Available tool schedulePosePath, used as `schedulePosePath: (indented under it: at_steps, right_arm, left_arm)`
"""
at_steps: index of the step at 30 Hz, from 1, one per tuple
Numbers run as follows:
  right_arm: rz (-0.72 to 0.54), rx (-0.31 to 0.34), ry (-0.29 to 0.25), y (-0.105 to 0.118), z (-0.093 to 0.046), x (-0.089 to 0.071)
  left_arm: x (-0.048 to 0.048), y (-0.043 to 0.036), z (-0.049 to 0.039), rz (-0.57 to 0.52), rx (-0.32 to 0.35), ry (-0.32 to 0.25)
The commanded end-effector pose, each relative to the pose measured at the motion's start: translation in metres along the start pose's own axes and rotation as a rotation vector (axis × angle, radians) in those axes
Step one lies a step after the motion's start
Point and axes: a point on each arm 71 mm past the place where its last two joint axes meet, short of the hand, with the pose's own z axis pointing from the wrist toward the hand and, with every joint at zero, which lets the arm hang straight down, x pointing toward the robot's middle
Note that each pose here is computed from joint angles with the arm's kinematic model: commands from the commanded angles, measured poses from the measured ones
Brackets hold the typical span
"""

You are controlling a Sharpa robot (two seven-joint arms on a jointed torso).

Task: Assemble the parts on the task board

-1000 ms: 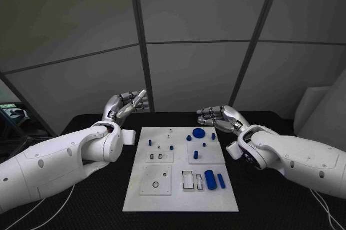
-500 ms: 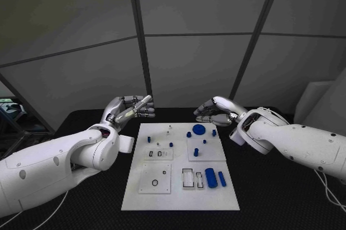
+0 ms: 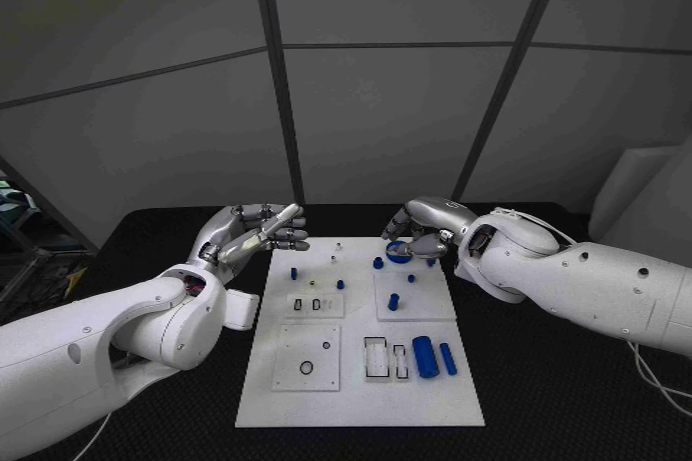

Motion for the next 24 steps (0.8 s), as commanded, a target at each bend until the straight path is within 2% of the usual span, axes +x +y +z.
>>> schedulePosePath:
  at_steps: [1, 9, 24]
  right_arm:
    - [-0.096, 0.056, 0.018, -0.001, 0.002, 0.000]
    - [-0.148, 0.070, 0.027, 0.005, 0.006, 0.002]
    - [-0.165, 0.075, 0.048, 0.010, 0.016, 0.006]
  left_arm:
    - [0.0037, -0.0024, -0.0014, -0.011, 0.008, 0.020]
    - [0.0063, -0.0030, -0.0020, -0.017, 0.011, 0.029]
    - [0.0086, -0.0025, -0.0018, -0.024, 0.006, 0.044]
